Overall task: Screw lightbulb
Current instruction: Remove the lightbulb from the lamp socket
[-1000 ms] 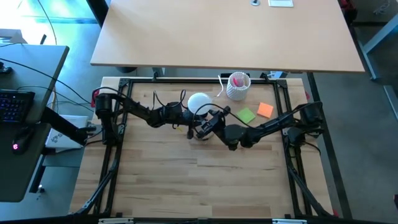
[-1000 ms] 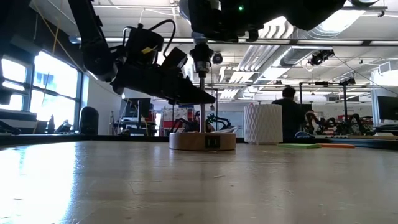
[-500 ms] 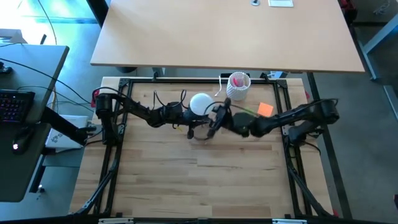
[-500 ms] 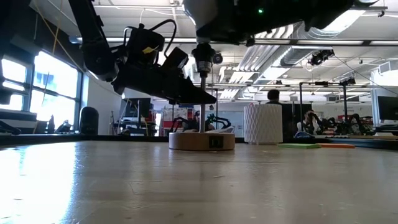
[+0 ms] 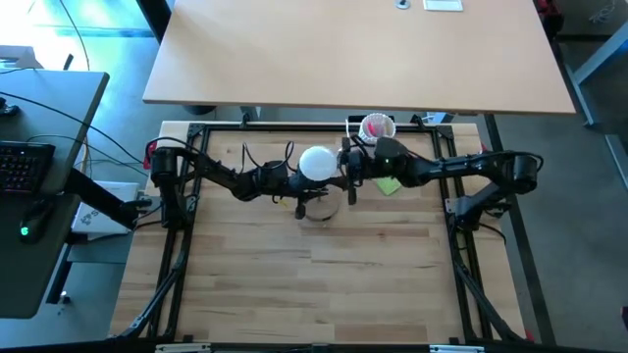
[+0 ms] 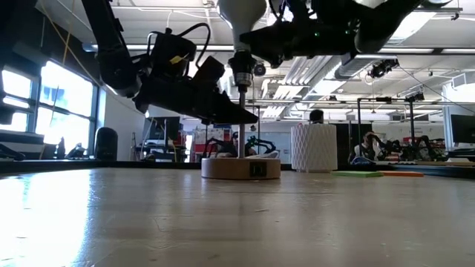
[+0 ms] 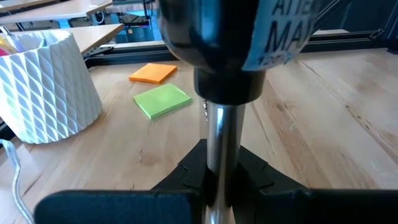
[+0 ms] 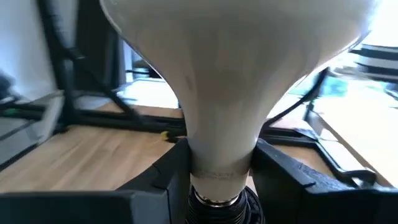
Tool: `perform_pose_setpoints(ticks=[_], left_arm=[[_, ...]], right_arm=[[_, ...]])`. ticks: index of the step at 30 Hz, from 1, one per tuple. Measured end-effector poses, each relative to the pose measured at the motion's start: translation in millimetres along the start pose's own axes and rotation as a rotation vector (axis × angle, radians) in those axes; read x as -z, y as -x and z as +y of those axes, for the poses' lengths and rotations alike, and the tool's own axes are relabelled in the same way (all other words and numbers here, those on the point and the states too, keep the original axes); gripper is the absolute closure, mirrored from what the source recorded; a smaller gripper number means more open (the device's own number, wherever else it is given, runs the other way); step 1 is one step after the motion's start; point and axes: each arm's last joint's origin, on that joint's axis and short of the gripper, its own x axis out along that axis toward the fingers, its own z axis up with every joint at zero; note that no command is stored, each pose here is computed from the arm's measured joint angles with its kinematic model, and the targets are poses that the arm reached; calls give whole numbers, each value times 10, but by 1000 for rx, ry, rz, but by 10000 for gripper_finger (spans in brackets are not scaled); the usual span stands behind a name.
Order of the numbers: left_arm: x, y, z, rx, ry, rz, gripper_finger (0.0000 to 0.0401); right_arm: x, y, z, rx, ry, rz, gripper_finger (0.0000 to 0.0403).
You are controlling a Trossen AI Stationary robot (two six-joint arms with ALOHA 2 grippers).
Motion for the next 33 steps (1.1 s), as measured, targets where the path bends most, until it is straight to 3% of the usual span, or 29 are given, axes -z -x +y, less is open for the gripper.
perform_pose_setpoints(ticks=[7,11,17,22,33], left_arm=[[-8,-3,-5,5,1,-6,371],[-12,-4,-6,8,7,-9,371],[-11,-4,-4,6,9,-8,371],[1,1,0,1,19,-1,371],[-1,2,2,-1,28,-1,371]], right_arm=[[20,128,-233,-217,23,-33,260],[27,173,-302,-261,23,-40,260],[28,167,-295,-255,24,-38,260],[26,120,-242,-169,19,-19,258],[2,98,-207,-93,39,-10,156]])
